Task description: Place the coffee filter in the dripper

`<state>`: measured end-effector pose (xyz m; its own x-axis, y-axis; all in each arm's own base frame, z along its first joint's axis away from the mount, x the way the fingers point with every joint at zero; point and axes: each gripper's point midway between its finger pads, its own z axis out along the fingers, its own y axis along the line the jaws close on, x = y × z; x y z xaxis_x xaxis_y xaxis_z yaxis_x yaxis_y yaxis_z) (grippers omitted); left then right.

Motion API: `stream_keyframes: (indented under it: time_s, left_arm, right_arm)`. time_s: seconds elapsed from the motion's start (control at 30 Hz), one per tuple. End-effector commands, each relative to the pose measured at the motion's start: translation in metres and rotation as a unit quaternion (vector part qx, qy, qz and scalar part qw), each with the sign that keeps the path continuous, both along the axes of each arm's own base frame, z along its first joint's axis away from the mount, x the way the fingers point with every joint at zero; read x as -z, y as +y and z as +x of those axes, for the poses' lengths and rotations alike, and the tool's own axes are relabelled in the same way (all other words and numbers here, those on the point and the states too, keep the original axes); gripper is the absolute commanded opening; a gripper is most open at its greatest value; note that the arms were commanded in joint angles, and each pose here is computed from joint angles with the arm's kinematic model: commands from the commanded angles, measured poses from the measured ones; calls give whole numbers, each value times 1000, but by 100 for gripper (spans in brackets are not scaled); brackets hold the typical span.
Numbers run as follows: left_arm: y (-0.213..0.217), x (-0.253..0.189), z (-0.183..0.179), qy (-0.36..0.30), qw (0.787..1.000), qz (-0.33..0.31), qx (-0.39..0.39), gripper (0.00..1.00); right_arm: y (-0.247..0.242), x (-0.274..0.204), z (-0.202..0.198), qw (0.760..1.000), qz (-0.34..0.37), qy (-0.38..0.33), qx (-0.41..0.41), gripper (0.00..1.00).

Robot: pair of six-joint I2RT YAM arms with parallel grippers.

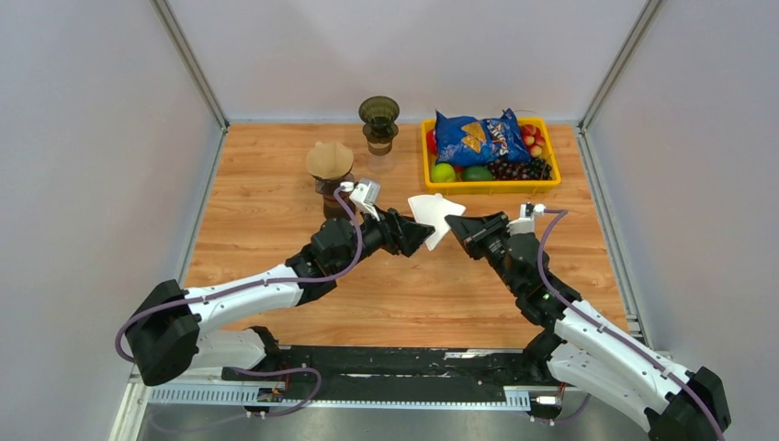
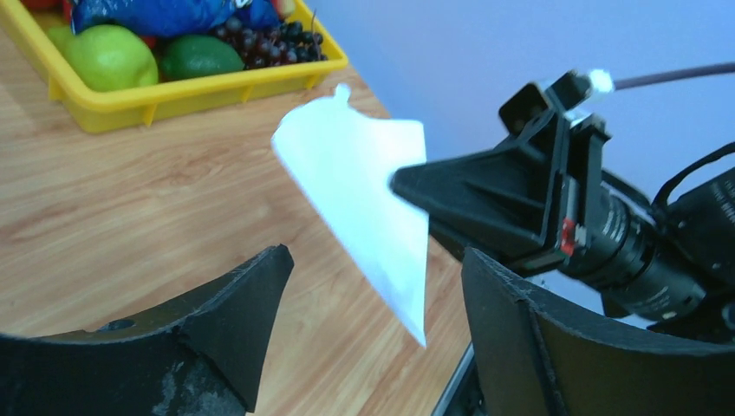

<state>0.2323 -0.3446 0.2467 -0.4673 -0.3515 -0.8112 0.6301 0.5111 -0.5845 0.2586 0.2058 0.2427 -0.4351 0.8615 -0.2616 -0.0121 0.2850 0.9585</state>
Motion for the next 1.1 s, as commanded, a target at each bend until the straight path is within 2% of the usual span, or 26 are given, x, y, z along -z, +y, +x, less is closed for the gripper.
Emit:
stream_keyframes:
  time_s: [0.0, 0.17, 0.5, 0.63, 0.8, 0.87, 0.9, 0.97, 1.0, 1.07]
  left_arm:
    - [-8, -33, 1, -28, 996, -82, 4, 79]
    - [-15, -22, 0, -16, 996, -81, 16, 65]
    - [-23, -4, -8, 7, 997, -69, 42, 60]
    - [-25, -2, -11, 12, 996, -69, 48, 44]
    - [-25, 0, -15, 16, 996, -70, 56, 12]
    - [-25, 0, -17, 14, 996, -69, 60, 2]
    - [-24, -1, -17, 9, 996, -68, 62, 1]
    - [-23, -3, -19, -4, 996, -63, 66, 0]
    - [-23, -2, -19, -10, 996, -57, 68, 0]
    - [-21, 0, -23, -32, 996, -32, 79, 0]
  right_arm:
    - [6, -10, 0, 999, 42, -6, 9, 12]
    - [12, -4, -1, 999, 43, 1, 3, 12]
    - [12, -8, -2, 999, 53, -4, 11, 13]
    - [12, -9, -3, 998, 54, -7, 12, 13]
    - [11, -9, -3, 999, 52, -8, 12, 15]
    - [12, -9, -4, 999, 47, -10, 8, 17]
    - [13, -9, -4, 999, 43, -10, 6, 18]
    - [13, -6, -5, 999, 36, -10, 3, 22]
    - [13, -5, -6, 1000, 27, -11, 1, 27]
    - [13, -2, -8, 1000, 3, -14, -6, 45]
